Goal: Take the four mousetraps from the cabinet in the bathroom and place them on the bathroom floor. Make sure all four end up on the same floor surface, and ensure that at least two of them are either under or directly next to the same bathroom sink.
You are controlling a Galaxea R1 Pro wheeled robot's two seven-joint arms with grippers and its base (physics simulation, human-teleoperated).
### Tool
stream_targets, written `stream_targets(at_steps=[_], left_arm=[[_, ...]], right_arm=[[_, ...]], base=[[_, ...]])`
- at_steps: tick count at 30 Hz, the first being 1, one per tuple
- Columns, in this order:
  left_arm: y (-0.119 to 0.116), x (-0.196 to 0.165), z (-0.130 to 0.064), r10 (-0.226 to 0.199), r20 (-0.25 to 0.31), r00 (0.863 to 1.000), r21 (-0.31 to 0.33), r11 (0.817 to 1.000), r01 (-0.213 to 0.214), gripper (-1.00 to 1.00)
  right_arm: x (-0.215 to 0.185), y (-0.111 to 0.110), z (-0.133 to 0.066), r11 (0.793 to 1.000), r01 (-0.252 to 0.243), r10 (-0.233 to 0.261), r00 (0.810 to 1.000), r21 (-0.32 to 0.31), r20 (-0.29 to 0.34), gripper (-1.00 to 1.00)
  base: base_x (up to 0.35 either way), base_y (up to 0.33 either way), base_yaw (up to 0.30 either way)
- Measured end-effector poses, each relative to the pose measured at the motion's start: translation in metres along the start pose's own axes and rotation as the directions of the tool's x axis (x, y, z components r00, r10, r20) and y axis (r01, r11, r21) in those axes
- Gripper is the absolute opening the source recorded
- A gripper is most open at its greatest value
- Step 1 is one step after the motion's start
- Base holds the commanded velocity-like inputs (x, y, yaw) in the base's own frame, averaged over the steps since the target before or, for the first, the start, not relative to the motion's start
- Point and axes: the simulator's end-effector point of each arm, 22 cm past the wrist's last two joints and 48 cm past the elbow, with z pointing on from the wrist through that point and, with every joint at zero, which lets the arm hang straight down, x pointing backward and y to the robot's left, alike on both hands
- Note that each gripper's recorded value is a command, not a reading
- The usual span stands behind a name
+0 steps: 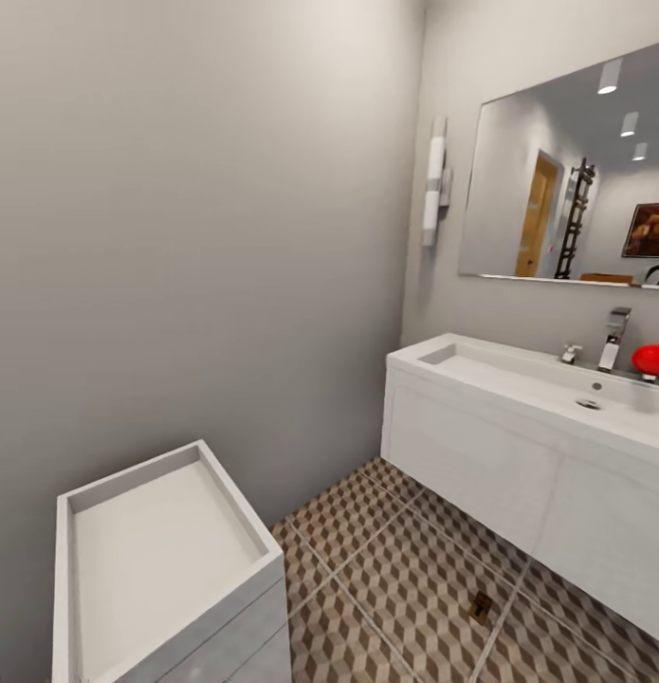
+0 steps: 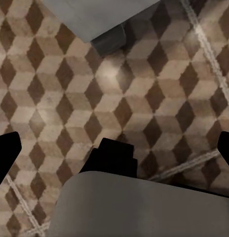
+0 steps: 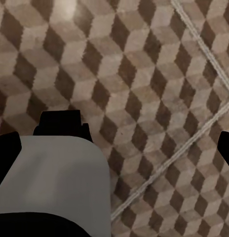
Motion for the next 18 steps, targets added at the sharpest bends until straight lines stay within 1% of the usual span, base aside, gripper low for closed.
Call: stream_targets(at_steps=[18], left_arm=[[0.0001,0.0006,0.0,0.0,-0.002,1.0,0.0,1.0,0.0,1.0]], right_arm=[[-0.0012,-0.0001,0.0,1.0,-0.003,0.003,1.0,0.001,0.007,1.0]], base=[[0.0,0.0,0.256]])
